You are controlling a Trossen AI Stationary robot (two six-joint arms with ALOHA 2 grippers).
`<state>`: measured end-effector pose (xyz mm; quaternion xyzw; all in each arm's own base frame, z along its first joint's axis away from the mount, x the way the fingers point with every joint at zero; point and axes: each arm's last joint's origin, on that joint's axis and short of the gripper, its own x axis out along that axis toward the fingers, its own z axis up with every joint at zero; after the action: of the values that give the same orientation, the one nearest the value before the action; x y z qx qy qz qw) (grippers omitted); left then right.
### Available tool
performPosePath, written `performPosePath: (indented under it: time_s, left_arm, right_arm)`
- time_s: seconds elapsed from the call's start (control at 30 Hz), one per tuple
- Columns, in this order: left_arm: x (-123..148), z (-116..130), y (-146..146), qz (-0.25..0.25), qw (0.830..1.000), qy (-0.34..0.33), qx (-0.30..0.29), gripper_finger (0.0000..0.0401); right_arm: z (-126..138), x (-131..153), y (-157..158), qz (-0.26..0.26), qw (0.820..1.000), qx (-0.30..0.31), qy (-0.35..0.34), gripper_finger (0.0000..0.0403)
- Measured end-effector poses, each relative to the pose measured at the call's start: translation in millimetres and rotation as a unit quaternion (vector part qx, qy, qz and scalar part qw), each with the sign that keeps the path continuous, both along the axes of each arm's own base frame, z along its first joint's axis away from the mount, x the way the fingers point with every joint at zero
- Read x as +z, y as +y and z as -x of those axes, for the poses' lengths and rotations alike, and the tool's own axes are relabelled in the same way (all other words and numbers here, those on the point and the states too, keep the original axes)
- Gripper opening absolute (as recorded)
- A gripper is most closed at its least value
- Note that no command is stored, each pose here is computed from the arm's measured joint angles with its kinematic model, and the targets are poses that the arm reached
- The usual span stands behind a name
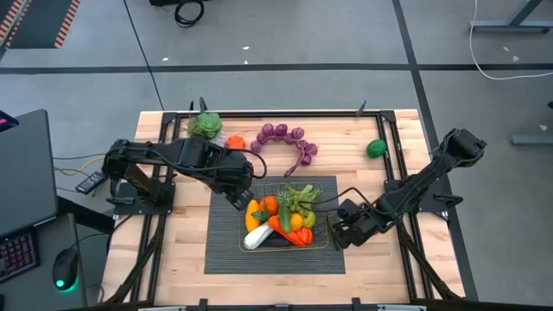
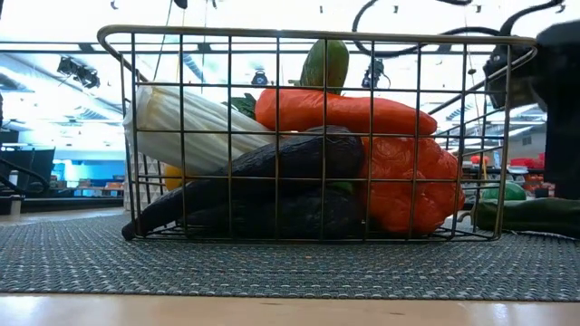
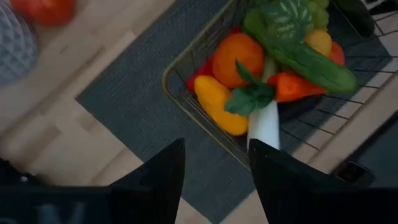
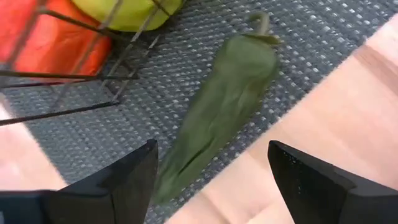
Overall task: Build produce basket
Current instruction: Put the green chili pepper into the gold wire basket
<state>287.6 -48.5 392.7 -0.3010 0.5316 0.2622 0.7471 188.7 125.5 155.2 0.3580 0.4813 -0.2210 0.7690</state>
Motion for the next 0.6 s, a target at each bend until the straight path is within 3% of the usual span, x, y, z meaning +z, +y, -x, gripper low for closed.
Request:
performPosePath:
  time_s: [0.33,0.6]
  left_arm:
    - [3,-7,-10,0.064,0.995,-0.046,0.062,0.0172]
    - [14,-15,-54,0.133,0.975,-0.153,0.095,0.0172]
  right_arm:
    - [10,-30,-15,0.021,0.997,-0.052,-0.056,0.0298]
    - [16,-37,-20,0.039,0.996,-0.049,-0.056,0.0215]
